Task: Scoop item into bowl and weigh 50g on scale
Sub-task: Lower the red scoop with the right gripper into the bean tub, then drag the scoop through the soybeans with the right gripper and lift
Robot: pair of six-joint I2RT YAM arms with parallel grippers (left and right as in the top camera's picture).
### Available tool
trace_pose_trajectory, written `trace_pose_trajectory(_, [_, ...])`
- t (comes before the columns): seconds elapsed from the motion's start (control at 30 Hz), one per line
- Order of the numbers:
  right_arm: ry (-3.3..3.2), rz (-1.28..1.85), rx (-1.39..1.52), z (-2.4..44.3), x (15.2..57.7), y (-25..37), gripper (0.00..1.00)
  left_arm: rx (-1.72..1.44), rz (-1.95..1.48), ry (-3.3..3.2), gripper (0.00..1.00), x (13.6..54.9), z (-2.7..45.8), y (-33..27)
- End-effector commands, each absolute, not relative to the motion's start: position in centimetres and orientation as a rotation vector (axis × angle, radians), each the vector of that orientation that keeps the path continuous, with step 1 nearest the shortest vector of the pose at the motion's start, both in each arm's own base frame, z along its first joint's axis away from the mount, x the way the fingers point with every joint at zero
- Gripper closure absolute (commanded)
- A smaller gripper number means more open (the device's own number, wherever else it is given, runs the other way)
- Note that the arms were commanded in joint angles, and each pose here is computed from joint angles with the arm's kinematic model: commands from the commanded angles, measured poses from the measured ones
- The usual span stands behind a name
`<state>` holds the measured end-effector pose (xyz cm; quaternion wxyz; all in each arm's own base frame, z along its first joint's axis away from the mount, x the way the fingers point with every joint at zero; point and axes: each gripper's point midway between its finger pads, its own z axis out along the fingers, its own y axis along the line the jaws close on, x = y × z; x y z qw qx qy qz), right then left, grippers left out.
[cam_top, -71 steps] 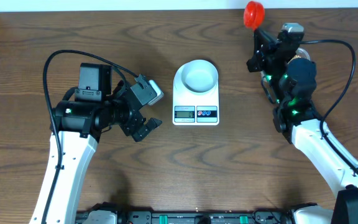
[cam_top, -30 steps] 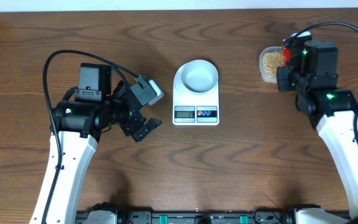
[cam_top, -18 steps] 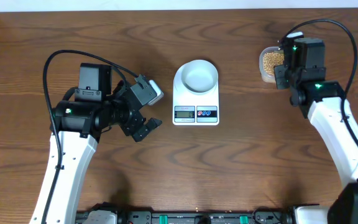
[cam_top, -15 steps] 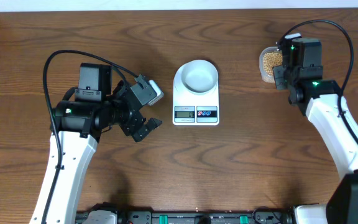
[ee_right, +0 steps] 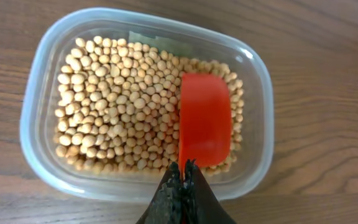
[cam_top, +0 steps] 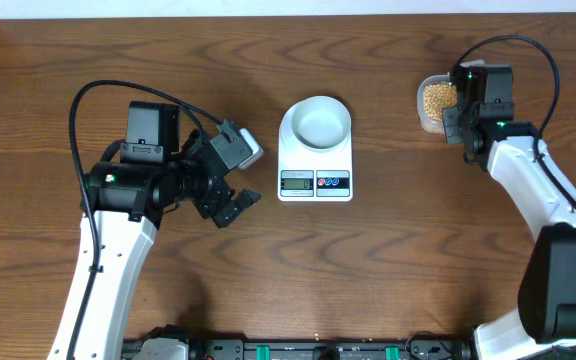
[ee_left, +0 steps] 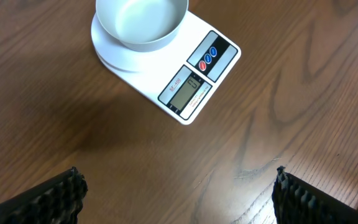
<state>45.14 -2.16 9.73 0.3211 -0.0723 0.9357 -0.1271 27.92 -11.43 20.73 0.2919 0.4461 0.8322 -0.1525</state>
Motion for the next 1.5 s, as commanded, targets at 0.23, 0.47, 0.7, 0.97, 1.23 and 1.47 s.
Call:
trace_pose_trajectory(0.23, [2.488,-0.093,-0.126,8.6,45.6,-0.1,0.99,1.175,-0.389,2.201,0.02,28.0,21.6,-11.3])
trace_pose_trajectory(0.47, [2.501,0.176,0.106,8.5,45.2,-0.3,0.99,1.175,-0.389,2.202,0.02,28.0,21.6,-11.3])
trace_pose_trajectory(0.7, [2.493,0.352,0.230,8.7,44.9,-1.0,0.99,1.175,-0.389,2.201,0.02,28.0,21.6,-11.3])
trace_pose_trajectory(0.97, [2.462,0.588,0.351,9.4,44.4,-1.3,0.99,1.175,-0.389,2.201,0.02,28.0,21.6,-11.3])
trace_pose_trajectory(1.23, [2.486,0.610,0.434,8.1,44.3,-1.5,0.99,1.175,-0.389,2.201,0.02,28.0,21.6,-11.3])
trace_pose_trajectory(1.47, [2.516,0.669,0.466,6.5,44.1,-1.0,0.99,1.175,-0.389,2.201,0.02,28.0,21.6,-11.3])
